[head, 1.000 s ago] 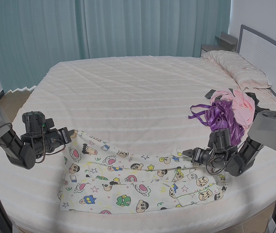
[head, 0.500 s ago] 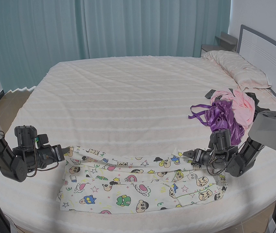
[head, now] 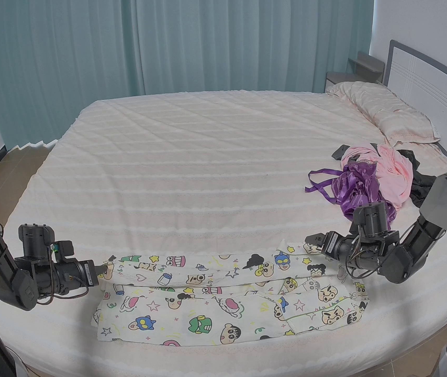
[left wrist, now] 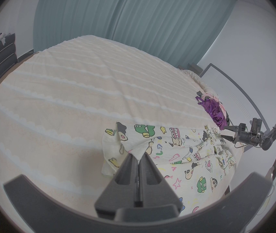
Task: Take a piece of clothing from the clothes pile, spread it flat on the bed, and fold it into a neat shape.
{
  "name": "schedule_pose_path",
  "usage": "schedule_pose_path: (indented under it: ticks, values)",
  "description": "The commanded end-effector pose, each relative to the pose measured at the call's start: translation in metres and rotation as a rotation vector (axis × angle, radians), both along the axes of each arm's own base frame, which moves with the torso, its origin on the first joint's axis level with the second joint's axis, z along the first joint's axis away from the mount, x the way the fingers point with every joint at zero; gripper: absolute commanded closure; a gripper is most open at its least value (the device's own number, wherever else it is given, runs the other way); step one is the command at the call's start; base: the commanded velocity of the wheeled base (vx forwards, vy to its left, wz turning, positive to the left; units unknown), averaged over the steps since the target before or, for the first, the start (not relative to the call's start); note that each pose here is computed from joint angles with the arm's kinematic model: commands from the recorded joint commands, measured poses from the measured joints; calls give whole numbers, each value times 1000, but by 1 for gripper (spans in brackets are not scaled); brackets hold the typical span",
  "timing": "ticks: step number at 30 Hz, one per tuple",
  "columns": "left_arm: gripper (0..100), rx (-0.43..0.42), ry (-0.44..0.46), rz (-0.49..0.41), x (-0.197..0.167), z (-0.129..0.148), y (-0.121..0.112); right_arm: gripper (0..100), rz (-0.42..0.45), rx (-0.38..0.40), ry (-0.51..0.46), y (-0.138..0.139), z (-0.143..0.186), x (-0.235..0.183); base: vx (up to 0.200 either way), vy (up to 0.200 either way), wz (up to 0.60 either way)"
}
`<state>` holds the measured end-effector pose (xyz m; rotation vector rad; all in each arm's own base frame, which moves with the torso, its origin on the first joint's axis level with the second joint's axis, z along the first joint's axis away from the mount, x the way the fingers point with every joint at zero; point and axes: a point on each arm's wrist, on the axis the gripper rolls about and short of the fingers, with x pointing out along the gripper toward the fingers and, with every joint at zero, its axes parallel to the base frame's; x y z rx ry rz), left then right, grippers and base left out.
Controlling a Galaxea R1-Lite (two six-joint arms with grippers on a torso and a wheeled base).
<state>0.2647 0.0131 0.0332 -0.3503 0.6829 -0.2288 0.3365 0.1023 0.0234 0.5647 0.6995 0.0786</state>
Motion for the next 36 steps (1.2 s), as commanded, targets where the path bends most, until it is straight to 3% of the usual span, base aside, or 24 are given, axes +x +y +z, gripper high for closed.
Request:
schedule_pose_path:
  ticks: [1,10,22,23,29,36]
  values:
    - [100,-2,8,-1,-2,-1,0,0,-26,21,-28,-11,21,-16,0,0,0]
    - [100,-4,9,2,-2,-1,0,0,-105,76,92,-22,12,-52,0,0,0]
    - [100,-4,7,5,-2,0,0,0,-119,108,156,-5,-17,-36,0,0,0]
    - [100,-4,7,5,-2,0,0,100,-118,111,150,-4,-17,-32,0,0,0]
    - [100,-5,-2,5,0,1,1,100,-130,103,153,-4,-21,-29,0,0,0]
    - [100,-2,-38,6,8,7,1,100,-141,123,95,-9,-1,-28,0,0,0]
